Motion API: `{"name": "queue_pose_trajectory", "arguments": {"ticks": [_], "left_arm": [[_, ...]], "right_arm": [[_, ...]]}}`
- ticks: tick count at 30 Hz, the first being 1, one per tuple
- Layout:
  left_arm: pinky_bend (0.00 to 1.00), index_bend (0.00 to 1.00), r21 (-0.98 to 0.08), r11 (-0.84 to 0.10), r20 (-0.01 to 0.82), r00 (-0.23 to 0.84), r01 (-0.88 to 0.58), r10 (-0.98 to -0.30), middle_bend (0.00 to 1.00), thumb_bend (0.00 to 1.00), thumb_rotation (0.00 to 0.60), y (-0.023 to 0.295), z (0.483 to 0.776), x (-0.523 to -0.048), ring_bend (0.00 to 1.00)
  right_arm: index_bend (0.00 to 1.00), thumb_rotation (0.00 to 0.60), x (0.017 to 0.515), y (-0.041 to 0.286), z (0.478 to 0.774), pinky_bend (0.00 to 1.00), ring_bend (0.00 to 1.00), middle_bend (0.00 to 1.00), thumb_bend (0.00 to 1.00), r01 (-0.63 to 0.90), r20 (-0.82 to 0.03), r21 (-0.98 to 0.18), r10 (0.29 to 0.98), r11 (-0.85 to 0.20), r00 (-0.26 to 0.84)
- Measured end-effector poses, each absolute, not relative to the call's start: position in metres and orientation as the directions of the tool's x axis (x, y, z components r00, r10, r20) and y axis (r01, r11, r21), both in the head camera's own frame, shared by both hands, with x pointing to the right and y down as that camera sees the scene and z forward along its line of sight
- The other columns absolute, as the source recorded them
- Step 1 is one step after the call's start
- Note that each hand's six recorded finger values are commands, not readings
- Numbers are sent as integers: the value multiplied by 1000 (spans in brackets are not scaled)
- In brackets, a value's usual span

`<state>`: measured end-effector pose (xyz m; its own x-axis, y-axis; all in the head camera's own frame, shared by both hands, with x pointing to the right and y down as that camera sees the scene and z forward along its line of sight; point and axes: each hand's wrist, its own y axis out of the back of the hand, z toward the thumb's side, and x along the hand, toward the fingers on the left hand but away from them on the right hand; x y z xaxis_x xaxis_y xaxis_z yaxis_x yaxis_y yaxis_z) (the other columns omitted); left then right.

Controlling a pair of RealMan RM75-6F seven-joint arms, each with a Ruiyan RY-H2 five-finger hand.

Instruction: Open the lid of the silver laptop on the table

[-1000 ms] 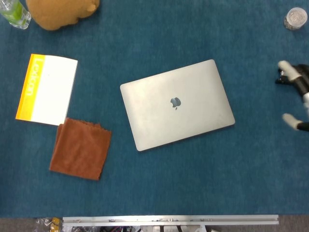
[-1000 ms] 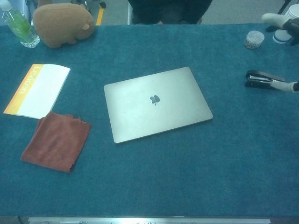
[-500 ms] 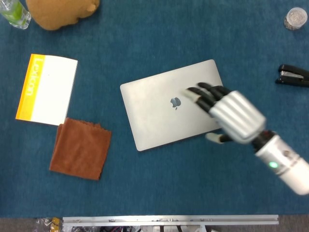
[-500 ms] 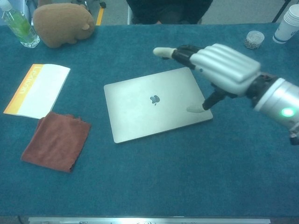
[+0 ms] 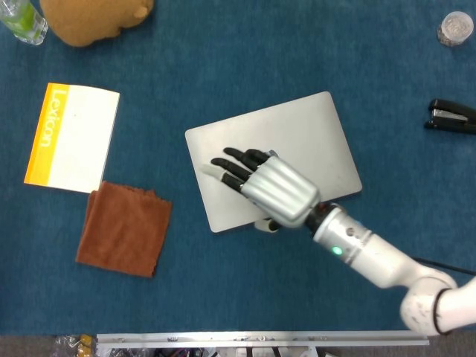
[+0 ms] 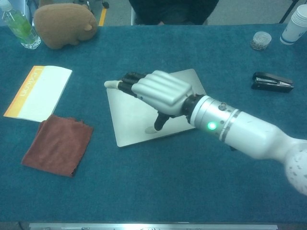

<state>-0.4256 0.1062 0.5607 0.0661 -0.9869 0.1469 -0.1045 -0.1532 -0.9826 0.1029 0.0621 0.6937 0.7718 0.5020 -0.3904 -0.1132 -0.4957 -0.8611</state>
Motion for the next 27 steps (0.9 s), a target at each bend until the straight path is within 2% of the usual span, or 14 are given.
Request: {"name": "queue_pose_trajectory", "arguments": {"ticks": [15,27], "left_arm": [[244,323,-981,-158,154,48,-110,-987,300,397,600,108,565,-433,216],[242,323,-980,-160,156,41,-118,-987,300,397,600,109,568,-438,216]], "right_arm": [[0,600,68,85,736,124,16,78,0,-216,-431,-866,452,-451,781],[0,600,56,93,758,122,15,75,0,-255,-436,-877,453,-408,777]]}}
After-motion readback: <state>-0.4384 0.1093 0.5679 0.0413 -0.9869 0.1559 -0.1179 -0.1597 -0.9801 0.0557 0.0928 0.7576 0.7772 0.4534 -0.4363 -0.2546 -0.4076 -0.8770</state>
